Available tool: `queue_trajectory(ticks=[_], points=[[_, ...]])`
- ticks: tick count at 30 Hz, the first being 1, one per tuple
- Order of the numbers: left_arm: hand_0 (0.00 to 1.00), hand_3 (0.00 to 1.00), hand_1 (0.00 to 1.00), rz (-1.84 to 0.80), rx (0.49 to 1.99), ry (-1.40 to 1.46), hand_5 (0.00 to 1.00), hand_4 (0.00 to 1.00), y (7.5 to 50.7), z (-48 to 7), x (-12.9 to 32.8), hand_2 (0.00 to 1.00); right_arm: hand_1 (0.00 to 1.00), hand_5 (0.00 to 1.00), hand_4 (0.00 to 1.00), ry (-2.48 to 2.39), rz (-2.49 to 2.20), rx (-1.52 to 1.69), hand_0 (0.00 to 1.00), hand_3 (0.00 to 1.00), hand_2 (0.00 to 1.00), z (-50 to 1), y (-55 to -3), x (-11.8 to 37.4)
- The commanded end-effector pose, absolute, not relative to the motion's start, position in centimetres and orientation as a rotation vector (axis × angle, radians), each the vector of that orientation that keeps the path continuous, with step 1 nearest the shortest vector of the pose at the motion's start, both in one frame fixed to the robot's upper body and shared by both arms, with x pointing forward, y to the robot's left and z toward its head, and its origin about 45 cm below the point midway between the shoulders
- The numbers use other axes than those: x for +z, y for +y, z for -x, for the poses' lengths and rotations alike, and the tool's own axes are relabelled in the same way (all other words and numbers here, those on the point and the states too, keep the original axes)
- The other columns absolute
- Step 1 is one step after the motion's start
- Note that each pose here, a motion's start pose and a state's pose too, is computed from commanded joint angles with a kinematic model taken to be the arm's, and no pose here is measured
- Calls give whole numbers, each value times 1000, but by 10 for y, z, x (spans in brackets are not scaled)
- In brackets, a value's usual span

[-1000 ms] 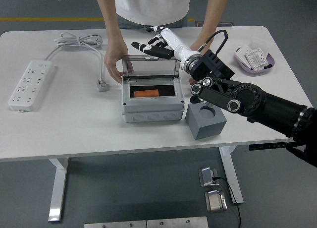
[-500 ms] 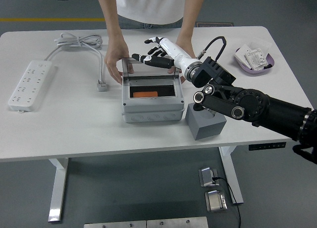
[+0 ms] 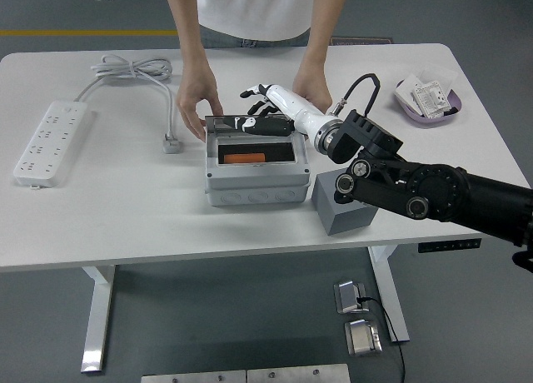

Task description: Fetch the battery,place it into the box,close the lid of the box

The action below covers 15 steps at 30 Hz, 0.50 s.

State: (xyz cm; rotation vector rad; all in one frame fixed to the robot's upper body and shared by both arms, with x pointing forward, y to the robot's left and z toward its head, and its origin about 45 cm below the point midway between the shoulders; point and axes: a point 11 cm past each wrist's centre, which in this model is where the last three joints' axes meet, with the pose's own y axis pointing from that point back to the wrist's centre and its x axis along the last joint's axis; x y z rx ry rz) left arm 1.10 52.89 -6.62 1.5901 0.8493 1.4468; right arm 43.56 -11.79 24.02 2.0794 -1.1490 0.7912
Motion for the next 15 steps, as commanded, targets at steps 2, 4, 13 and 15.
queue_trajectory(ticks=[2,4,13,15], points=[[601,640,688,-1589,1448,850,147,703,529,-10,-66,622,659,782,930,-1137,-2083,798,789,856,688,-432,-117,241],[601,640,688,-1589,1449,851,147,703,529,-9,-66,622,659,782,930,-1123,-2088,802,789,856,688,-429,-116,241],[600,639,688,-1588,1448,854,146,701,527,-6,-67,621,654,781,927,-1079,-2104,766,763,858,689,-417,-118,231],[600,639,688,-1587,1447,855,146,701,527,-6,-68,621,654,781,927,-1076,-2104,754,763,858,689,-416,-120,229]])
